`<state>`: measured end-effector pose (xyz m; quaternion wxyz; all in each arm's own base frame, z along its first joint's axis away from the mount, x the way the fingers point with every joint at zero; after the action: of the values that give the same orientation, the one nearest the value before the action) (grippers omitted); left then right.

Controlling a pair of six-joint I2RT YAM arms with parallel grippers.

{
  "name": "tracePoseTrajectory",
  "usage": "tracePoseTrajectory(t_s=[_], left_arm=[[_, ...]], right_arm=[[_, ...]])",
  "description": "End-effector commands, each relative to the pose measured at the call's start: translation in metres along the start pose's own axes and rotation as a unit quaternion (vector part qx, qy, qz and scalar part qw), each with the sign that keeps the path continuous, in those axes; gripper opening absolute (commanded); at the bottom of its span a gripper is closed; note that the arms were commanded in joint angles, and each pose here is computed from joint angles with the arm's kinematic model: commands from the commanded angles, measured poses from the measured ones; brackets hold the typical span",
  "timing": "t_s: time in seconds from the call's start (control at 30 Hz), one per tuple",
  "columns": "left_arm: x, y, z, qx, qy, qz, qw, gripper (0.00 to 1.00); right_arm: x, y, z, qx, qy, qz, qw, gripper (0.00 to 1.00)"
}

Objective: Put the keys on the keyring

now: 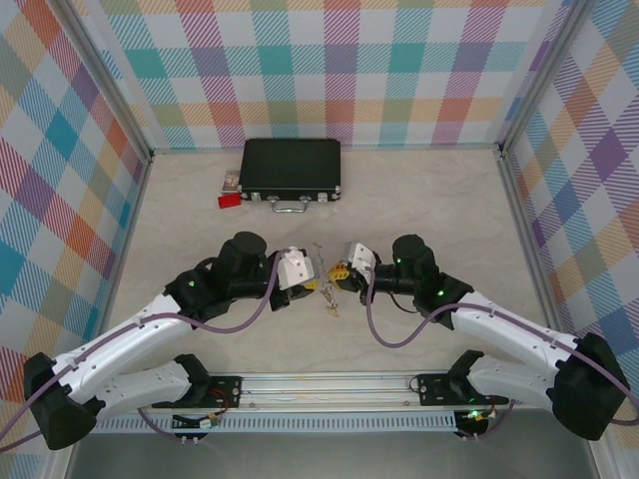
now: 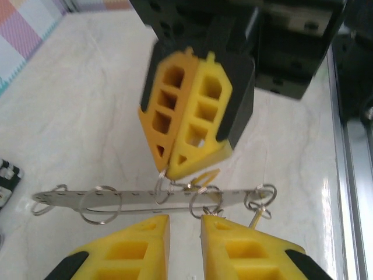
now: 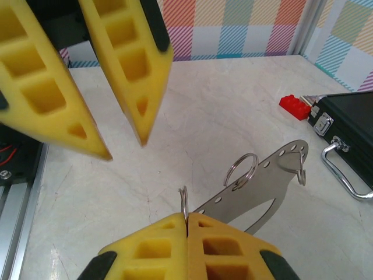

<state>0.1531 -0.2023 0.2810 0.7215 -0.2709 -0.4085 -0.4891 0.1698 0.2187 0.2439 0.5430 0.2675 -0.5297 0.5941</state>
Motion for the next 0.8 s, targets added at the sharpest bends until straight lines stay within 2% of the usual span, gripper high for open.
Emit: tracePoseTrajectory(t_s=[0.0,0.37,0.77], left_arm=[[-0.008,-0.003,-0.001,-0.008,0.050,-0.024,0.998,0.20],[-0.005,0.002,-0.013,-0.011,0.061,-0.041,0.997,0.20],[0.002,0.005,-0.015,0.009,0.030,-0.052,0.998,0.19]], right_arm=[[0.015,-0.004,0.000,-0.012,-0.010,0.039,0.999,0.00],[0.015,0.004,-0.008,-0.008,0.009,0.066,0.998,0.00],[0.017,0.008,-0.010,0.003,0.003,0.069,0.998,0.00]])
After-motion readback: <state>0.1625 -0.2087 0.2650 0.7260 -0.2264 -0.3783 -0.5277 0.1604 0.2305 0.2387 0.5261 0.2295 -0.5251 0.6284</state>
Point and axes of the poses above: each hand's point on the last joint's axis, 136 mm out from that joint toward the fingers, its own z axis back along the fingers, its own y axis along the line the jaws close on, x = y × z, the point moved 9 cm from there along z, back along the fingers, and after that the axes turned 14 degrees about z, right-handed, at the moved point
